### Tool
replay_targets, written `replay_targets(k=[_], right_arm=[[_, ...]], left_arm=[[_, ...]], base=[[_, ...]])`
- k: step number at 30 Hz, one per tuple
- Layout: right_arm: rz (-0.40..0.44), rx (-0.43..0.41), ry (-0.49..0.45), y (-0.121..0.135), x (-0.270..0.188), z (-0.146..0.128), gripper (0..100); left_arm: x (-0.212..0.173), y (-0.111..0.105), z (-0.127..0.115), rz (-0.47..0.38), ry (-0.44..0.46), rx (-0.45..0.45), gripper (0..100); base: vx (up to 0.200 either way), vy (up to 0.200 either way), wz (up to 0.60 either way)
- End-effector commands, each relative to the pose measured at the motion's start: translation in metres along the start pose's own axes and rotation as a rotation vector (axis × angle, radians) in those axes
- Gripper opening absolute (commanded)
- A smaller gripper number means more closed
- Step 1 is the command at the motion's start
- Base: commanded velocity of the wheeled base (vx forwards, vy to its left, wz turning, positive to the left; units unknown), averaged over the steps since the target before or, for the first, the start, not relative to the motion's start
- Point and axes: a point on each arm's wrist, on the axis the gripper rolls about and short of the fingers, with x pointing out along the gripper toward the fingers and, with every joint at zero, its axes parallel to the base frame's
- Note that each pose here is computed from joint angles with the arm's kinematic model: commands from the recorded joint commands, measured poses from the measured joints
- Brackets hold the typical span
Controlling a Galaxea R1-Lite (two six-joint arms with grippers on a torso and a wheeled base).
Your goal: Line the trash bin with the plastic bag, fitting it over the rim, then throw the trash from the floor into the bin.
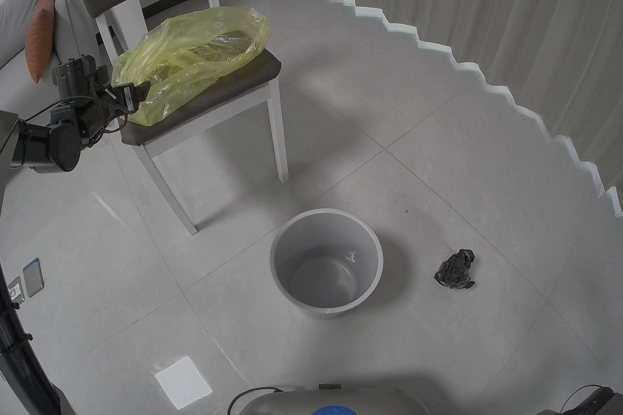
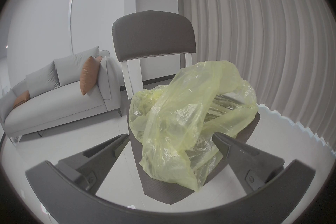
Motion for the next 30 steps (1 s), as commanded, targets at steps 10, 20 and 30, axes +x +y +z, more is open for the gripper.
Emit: replay_targets(k=[10,20,30], right_arm=[[0.0,0.001,-0.001,0.0,0.0,-0.001,100],[0.001,0.002,0.004,0.0,0.0,-0.002,100],[0.011,0.02,0.01,0.0,0.001,-0.001,100]], left_arm=[[0.015,0.004,-0.01,0.009,0.008,-0.002,0],[0.018,0.008,-0.013,0.009,0.013,-0.003,0],[-0.05,-0.009,0.043,-0.135,-0.09,0.001,0]], base=[[0.0,0.0,0.0],[0.0,0.0,0.0],[0.0,0.0,0.0]])
